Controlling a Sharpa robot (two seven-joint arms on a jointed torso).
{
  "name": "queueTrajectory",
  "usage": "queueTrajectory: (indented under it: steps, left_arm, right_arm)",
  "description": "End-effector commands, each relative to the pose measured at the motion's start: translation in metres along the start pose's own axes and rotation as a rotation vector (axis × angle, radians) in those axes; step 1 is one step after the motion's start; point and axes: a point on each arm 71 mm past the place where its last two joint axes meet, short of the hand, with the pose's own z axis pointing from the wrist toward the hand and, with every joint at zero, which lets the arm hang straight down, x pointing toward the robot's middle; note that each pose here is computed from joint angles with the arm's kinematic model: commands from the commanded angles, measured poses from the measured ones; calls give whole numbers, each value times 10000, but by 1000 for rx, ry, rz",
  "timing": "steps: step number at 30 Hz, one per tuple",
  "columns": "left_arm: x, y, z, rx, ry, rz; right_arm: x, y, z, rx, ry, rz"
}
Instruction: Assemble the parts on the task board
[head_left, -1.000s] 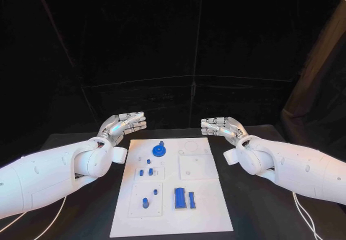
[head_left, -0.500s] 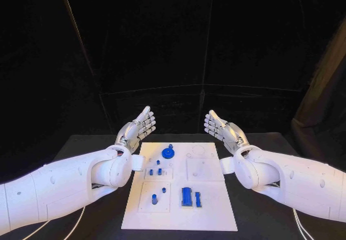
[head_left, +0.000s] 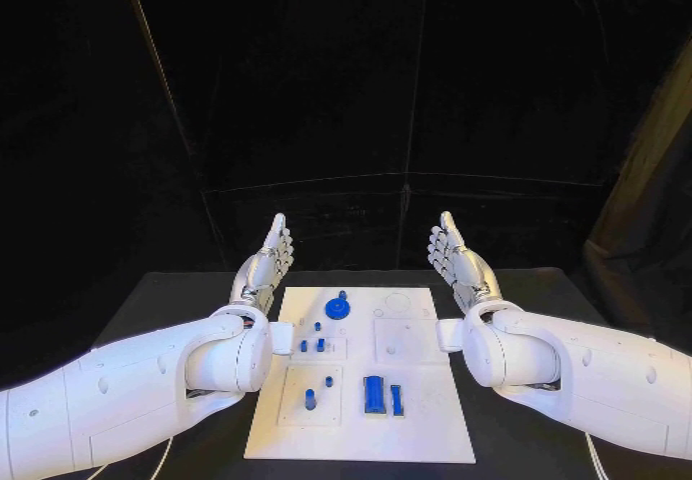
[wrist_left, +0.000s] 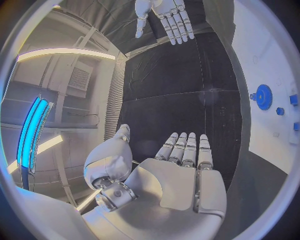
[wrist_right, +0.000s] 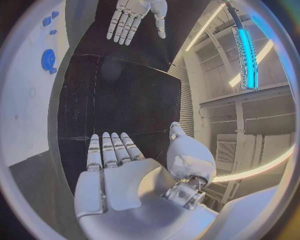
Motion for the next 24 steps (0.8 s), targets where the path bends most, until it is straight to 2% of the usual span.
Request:
queueTrajectory:
  steps: [1,24]
  left_arm:
    - [-17,-42,1,39,-30,39]
    - [-17,-42,1,39,-30,39]
  right_arm:
    - [-21,24,0,-15,-39,-3]
    - [-21,24,0,-15,-39,-3]
